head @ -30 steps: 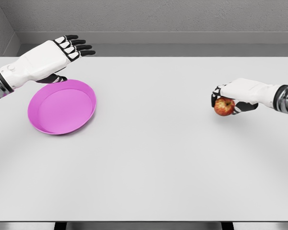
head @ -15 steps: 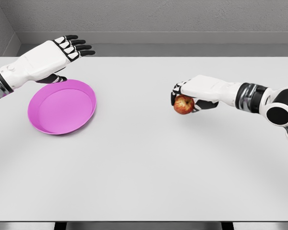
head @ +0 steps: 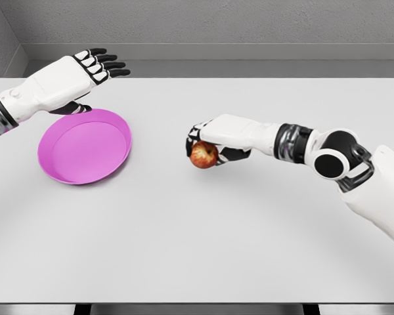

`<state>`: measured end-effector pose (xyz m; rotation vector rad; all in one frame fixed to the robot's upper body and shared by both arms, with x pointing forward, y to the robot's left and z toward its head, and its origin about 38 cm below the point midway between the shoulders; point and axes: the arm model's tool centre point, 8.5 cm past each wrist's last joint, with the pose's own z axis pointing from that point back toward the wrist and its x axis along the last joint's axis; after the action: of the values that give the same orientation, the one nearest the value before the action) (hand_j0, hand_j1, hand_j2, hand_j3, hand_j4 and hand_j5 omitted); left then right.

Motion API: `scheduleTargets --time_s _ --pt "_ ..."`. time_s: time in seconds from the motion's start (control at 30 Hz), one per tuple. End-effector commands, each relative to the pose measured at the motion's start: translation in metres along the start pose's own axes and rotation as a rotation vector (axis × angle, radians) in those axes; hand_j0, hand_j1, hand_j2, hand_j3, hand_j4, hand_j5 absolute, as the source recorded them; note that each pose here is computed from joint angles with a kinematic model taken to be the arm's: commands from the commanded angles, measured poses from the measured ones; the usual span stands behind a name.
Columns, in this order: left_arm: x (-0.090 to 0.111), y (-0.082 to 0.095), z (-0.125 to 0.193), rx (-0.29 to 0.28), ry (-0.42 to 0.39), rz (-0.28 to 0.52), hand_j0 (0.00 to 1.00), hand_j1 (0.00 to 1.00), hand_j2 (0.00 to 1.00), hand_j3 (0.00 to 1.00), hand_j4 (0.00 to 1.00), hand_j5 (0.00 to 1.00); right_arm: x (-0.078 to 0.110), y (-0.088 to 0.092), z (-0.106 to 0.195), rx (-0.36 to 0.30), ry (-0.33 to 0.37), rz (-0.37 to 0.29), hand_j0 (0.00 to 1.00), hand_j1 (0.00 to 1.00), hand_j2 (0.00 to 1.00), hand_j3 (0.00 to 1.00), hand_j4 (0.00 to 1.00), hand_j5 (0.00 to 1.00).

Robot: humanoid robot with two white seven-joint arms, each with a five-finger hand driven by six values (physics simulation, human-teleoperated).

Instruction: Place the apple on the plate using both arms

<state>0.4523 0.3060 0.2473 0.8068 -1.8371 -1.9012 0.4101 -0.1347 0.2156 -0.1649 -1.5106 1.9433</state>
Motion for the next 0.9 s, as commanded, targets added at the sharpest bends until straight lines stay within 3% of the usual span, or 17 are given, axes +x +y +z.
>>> scheduleTargets --time_s 0.0,0.03,0.07,0.1,0.37,0.57,0.7,0.8,0.87 --pt "0.0 0.001 0.0 0.004 0.001 0.004 1.0 1.0 1.0 1.0 1.0 1.0 0.002 0.001 -0.004 0.002 -0.007 -0.004 0.46 0.46 0.46 0.46 0.46 0.46" --pt "0.0 0.0 0.0 0.004 0.0 0.006 1.0 1.0 1.0 1.0 1.0 1.0 0.002 0.001 -0.003 0.0 -0.006 -0.006 0.55 0.55 0.55 0.55 0.55 0.55" --pt "0.0 0.001 0.0 0.004 0.001 0.004 1.0 1.0 1.0 1.0 1.0 1.0 0.001 0.001 -0.004 0.001 0.004 -0.016 0.95 0.95 0.95 0.95 0.95 0.95" --pt "0.0 0.0 0.001 0.003 0.001 0.005 1.0 1.0 1.0 1.0 1.0 1.0 0.0 0.002 -0.004 0.002 0.028 -0.035 1.0 1.0 1.0 1.0 1.0 1.0" --pt "0.0 0.0 0.0 0.005 0.0 0.007 1.0 1.0 1.0 1.0 1.0 1.0 -0.004 -0.004 0.0 -0.006 0.043 -0.025 1.0 1.0 1.0 1.0 1.0 1.0" --pt "0.013 0.009 -0.006 0.025 -0.043 -0.009 1.0 1.0 1.0 1.0 1.0 1.0 -0.048 -0.043 0.064 -0.119 0.197 0.002 1.0 1.0 1.0 1.0 1.0 1.0" --pt "0.023 0.015 -0.01 0.046 -0.076 -0.014 1.0 1.0 1.0 1.0 1.0 1.0 -0.061 -0.053 0.087 -0.144 0.252 0.015 1.0 1.0 1.0 1.0 1.0 1.0" --pt "0.029 0.015 -0.013 0.044 -0.094 -0.02 1.0 1.0 1.0 1.0 1.0 1.0 -0.081 -0.062 0.136 -0.187 0.328 0.038 1.0 1.0 1.0 1.0 1.0 1.0" --pt "0.036 0.009 -0.018 -0.004 -0.112 -0.017 1.0 1.0 1.0 1.0 1.0 1.0 -0.09 -0.055 0.163 -0.187 0.358 0.056 1.0 1.0 1.0 1.0 1.0 1.0"
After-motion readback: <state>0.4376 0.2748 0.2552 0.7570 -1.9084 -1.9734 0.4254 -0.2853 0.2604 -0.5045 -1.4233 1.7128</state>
